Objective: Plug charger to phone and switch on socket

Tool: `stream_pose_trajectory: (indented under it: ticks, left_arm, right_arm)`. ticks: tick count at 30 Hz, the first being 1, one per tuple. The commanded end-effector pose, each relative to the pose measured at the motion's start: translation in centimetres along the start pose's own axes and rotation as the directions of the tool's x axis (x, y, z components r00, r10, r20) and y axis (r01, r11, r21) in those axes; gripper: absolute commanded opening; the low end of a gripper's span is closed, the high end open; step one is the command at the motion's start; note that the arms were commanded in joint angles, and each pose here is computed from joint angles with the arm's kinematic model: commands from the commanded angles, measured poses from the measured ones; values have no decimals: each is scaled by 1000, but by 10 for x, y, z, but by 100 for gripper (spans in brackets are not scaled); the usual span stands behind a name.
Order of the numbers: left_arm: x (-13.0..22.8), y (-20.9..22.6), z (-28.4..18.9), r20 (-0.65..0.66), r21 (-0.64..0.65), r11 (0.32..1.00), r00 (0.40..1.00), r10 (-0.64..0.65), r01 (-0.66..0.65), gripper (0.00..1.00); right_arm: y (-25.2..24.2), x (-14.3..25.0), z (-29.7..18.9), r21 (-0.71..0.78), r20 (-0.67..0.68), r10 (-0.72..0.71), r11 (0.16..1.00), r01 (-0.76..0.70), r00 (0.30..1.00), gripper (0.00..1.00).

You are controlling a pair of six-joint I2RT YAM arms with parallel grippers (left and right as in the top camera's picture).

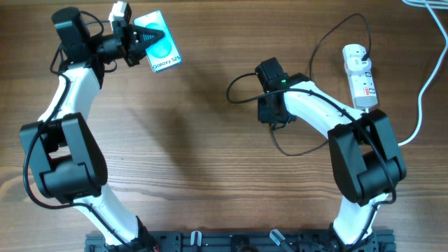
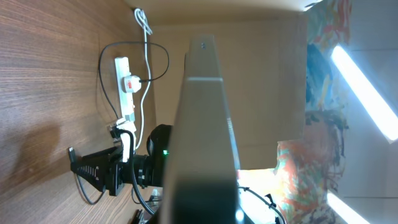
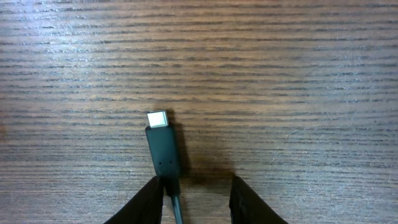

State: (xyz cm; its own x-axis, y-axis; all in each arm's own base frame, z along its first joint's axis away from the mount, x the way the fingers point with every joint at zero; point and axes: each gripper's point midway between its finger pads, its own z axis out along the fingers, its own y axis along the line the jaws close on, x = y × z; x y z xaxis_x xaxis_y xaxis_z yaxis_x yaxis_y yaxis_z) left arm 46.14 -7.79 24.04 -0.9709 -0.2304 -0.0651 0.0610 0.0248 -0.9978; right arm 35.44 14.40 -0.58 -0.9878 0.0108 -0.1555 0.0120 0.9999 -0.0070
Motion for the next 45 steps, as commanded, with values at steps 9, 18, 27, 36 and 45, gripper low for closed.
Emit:
stream_pose_trajectory:
  ticks: [9, 18, 27, 36, 45]
  left_arm:
    - [5, -7, 2, -34, 15, 1000, 999, 16, -15, 4]
    - [5, -7, 2, -33, 15, 1000, 999, 16, -15, 4]
    - [5, -7, 2, -34, 15, 1000, 999, 16, -15, 4]
    - [11, -8, 16, -67, 20, 998, 996, 52, -51, 4]
    - [34, -24, 66, -174, 76, 958, 942, 287, -278, 4]
  right_arm:
    - [3, 23, 32, -45, -74, -3, 999, 0, 997, 41]
    - [6, 21, 32, -48, -60, -10, 999, 7, 998, 29]
    - [6, 25, 33, -50, -71, -8, 999, 5, 997, 4]
    - [45, -9, -79, -382, 129, -151, 905, 189, 980, 4]
    - [106, 50, -247, -800, 397, -280, 361, 479, 874, 4]
